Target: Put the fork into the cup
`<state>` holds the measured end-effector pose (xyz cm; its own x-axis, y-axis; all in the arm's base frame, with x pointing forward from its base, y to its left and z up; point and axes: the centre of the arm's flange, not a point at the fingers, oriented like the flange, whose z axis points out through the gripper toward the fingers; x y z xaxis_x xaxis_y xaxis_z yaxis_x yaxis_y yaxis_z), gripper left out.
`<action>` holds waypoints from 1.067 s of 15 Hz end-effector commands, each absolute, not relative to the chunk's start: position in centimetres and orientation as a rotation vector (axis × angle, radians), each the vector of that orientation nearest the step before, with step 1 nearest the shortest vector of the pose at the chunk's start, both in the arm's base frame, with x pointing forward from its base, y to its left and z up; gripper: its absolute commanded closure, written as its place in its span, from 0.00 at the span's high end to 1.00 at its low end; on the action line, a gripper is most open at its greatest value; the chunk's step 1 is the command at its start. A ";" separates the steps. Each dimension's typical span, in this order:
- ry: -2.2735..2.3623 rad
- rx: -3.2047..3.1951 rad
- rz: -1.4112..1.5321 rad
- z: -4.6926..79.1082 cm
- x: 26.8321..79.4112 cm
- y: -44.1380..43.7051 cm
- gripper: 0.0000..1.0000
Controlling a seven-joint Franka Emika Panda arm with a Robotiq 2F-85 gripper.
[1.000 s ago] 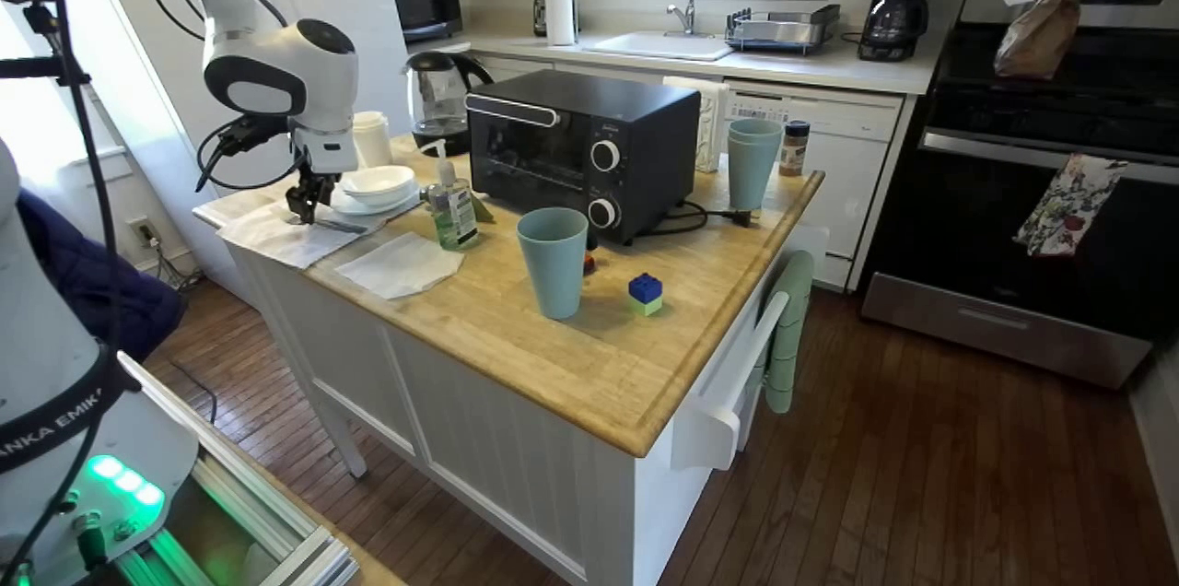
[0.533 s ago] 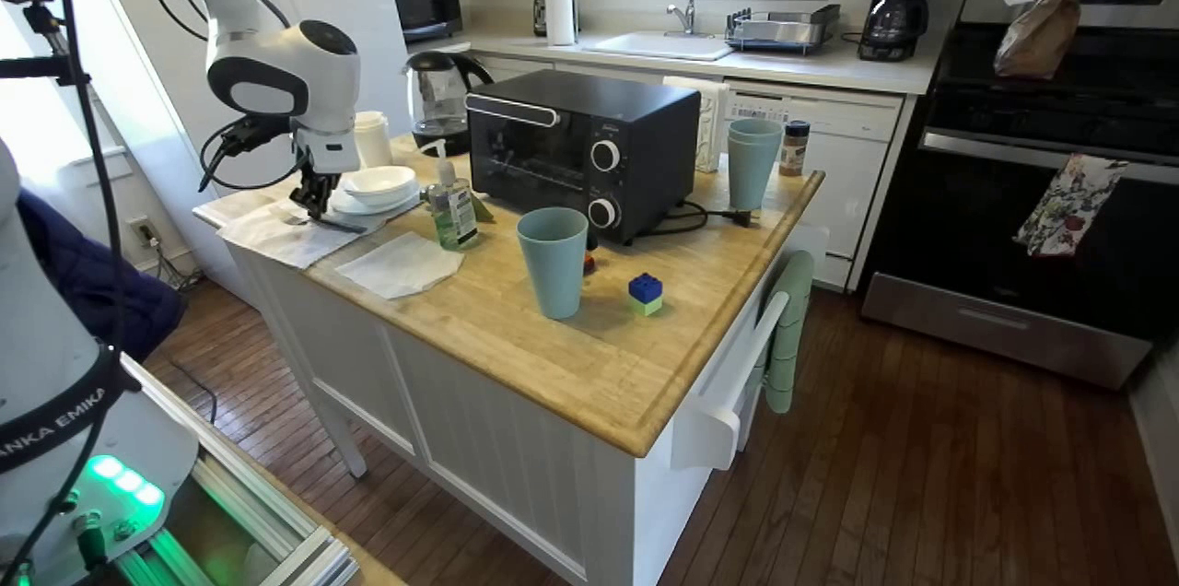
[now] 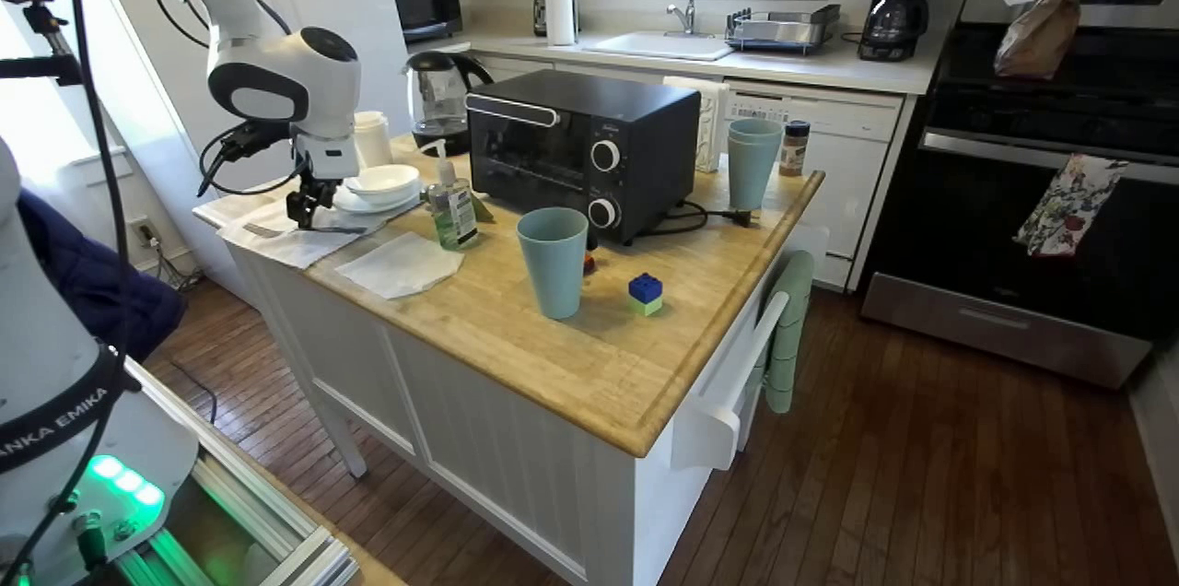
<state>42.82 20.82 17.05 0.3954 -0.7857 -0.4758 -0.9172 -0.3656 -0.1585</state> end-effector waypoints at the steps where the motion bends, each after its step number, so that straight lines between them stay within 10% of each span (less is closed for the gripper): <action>1: 1.425 -2.250 0.381 17.7 43.4 21.0 1.00; 16: 1.307 -2.371 0.396 20.0 43.6 21.6 1.00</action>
